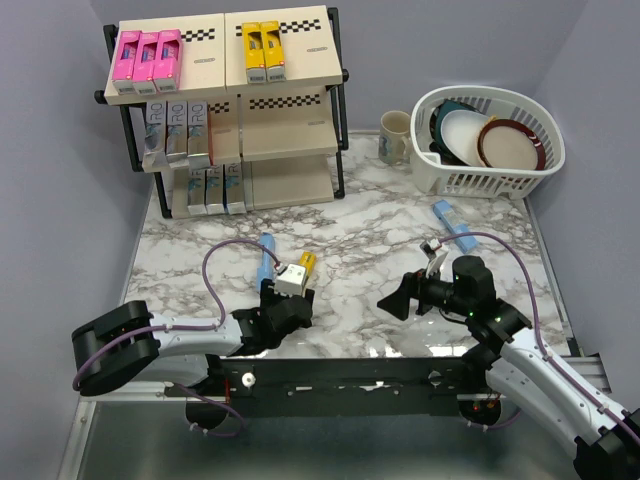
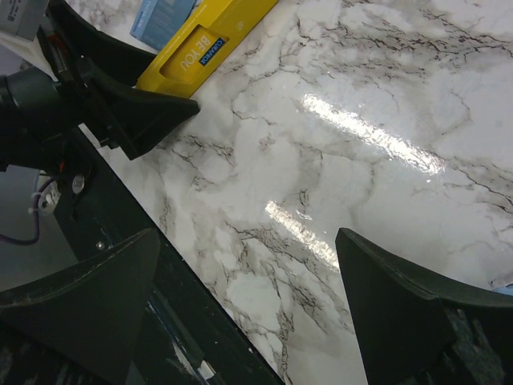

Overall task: Place and organize the toothpastes onto the shelf
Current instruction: Pick up the toothpaste from the center of the board.

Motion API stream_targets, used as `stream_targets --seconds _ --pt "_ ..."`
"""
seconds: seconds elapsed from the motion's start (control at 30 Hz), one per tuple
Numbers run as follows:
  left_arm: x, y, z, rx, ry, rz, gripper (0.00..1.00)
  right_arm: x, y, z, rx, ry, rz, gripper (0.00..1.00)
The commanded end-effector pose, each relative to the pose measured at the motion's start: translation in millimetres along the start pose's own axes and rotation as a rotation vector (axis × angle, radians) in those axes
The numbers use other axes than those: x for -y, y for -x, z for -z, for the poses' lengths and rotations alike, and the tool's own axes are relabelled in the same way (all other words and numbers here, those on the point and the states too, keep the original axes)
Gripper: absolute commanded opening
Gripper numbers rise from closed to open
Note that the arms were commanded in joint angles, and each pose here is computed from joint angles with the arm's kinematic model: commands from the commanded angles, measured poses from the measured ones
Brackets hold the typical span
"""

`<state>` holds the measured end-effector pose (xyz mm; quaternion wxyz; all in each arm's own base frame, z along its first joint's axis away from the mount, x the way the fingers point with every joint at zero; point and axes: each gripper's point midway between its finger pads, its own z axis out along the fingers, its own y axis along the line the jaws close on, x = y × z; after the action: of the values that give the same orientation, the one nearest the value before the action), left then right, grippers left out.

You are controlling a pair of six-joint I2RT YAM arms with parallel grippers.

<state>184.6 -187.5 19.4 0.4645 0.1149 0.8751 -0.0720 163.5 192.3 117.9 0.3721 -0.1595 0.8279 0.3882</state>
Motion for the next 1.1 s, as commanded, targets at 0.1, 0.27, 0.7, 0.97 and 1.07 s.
stream_targets --seconds 0.1,0.27,0.7,0.97,1.07 --pt "16.8 2.8 -7.6 -0.003 -0.012 0.019 0.73 -4.1 -0.9 -1.4 0.01 0.037 0.011 1.0" --pt "26.7 11.7 -3.0 0.0 -0.061 0.009 0.6 -4.1 -0.1 -2.1 0.012 0.039 0.018 1.0" --pt "81.5 46.3 47.1 -0.094 -0.389 -0.081 0.51 -13.8 18.9 3.6 0.047 0.055 0.076 1.0" --pt "101.4 79.0 90.6 -0.104 -0.561 -0.066 0.49 -33.4 34.4 -0.5 0.127 0.187 0.188 0.99" --pt "98.6 88.0 96.7 -0.11 -0.578 -0.061 0.47 -42.7 39.1 -1.5 0.175 0.257 0.261 0.99"
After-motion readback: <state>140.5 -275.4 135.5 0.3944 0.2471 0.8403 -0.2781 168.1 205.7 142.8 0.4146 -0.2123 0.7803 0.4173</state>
